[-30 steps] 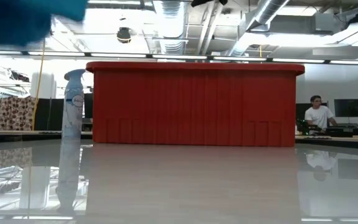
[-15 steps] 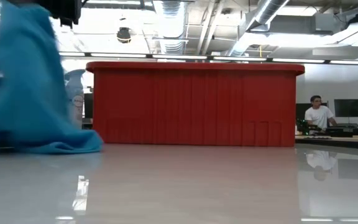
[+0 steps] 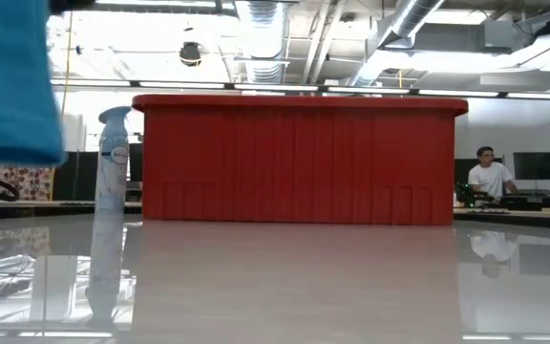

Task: Fold laundry
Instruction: Remove the blue shorts from the red laundry bin

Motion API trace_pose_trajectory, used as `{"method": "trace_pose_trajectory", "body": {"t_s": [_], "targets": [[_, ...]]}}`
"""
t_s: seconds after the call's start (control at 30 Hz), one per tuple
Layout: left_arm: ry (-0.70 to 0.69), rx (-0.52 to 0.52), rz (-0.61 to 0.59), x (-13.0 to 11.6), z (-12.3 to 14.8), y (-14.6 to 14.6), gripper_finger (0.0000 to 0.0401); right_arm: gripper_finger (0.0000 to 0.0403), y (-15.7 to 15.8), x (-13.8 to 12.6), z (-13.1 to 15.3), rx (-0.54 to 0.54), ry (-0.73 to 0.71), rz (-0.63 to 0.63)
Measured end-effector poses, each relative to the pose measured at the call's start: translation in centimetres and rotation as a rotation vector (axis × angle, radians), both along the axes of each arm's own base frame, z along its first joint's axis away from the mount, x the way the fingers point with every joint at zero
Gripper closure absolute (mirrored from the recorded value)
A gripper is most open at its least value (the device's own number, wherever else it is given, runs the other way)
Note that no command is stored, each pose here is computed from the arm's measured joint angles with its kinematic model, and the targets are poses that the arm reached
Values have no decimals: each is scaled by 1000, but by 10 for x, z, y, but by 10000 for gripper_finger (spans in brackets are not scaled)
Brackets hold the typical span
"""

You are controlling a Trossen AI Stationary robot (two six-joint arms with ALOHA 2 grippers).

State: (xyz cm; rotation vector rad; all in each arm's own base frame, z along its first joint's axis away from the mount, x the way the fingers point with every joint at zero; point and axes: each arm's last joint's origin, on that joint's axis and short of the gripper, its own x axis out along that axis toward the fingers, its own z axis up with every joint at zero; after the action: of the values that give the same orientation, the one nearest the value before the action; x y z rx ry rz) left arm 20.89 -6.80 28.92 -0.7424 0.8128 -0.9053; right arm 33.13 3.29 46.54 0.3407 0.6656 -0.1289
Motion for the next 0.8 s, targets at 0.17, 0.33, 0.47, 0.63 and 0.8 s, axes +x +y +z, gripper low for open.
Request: {"method": "trace_pose_trajectory", "body": {"t_s": [0.17,0.33,0.47,0.63,0.8], "targets": [[36,270,99,13,-35,16,401,230,18,1,-8,-33,22,-46],[112,474,237,38,-70,41,401,230,25,6,-25,-85,70,-60],[161,544,343,57,-93,62,395,229,23,13,-53,-102,159,-62],[143,561,436,75,-111,83,384,220,14,19,-100,-101,310,-109],[70,578,471,90,-109,95,368,206,9,22,-135,-82,393,-128]]}}
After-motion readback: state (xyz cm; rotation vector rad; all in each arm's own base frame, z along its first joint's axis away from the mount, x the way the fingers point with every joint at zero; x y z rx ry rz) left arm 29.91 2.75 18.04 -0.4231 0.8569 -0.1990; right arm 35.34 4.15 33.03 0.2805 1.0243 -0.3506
